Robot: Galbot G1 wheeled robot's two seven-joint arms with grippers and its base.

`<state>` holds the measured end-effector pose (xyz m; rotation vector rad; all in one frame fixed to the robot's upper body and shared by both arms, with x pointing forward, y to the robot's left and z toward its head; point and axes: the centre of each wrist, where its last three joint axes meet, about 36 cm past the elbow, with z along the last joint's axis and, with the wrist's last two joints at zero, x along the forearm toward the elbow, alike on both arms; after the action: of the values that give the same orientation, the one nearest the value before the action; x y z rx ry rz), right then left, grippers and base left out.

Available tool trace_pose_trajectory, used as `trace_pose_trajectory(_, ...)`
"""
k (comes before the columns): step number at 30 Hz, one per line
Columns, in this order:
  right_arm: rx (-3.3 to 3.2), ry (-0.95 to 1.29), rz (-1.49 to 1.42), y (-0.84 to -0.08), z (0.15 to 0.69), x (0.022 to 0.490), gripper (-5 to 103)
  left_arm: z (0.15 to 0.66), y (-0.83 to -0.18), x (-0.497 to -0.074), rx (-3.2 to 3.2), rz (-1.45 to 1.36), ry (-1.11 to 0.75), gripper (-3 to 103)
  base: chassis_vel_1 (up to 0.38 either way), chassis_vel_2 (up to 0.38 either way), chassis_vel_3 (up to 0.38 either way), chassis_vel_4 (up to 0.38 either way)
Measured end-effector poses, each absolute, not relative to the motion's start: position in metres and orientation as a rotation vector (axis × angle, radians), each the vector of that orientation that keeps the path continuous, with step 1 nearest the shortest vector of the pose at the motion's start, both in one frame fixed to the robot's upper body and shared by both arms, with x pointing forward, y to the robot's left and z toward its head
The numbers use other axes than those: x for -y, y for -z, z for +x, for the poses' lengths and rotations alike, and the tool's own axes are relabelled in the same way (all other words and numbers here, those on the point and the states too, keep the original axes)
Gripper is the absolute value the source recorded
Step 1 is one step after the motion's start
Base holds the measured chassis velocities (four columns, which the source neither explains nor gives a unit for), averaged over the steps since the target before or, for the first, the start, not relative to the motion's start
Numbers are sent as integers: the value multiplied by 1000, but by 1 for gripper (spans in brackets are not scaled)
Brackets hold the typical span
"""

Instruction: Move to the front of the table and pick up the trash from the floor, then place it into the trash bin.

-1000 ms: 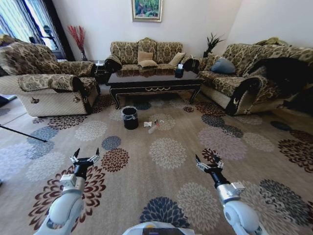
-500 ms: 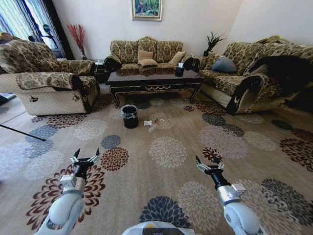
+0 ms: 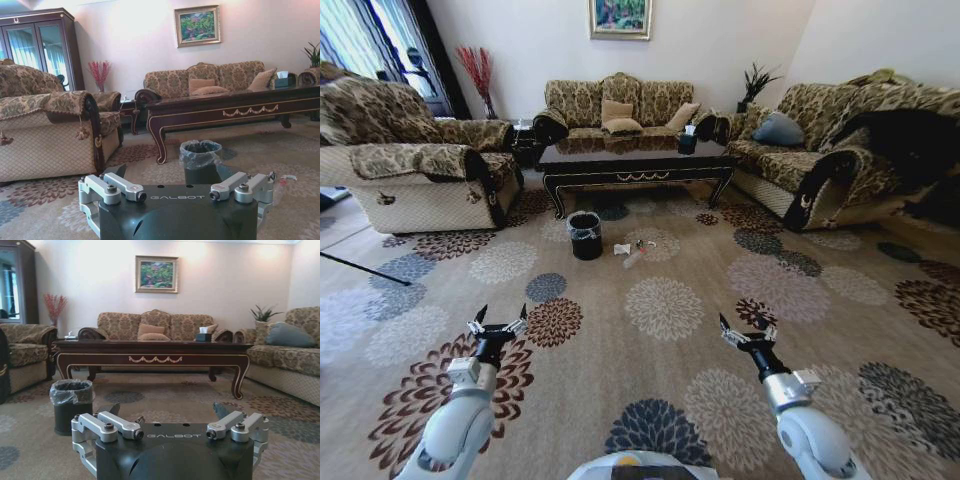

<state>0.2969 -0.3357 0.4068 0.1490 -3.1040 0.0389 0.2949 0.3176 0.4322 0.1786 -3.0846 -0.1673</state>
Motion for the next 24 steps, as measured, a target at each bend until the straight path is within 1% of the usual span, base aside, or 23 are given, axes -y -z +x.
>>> trace_pose_trajectory(11, 3073, -90, 157, -406, 330, 359, 100, 293, -428, -314, 3073, 177, 148, 100, 0, 0, 0, 0)
trace_pose_trajectory(24, 3075, -68, 163, -405, 333, 354, 100, 293, -427, -311, 3070, 171, 143, 100, 0, 0, 0, 0)
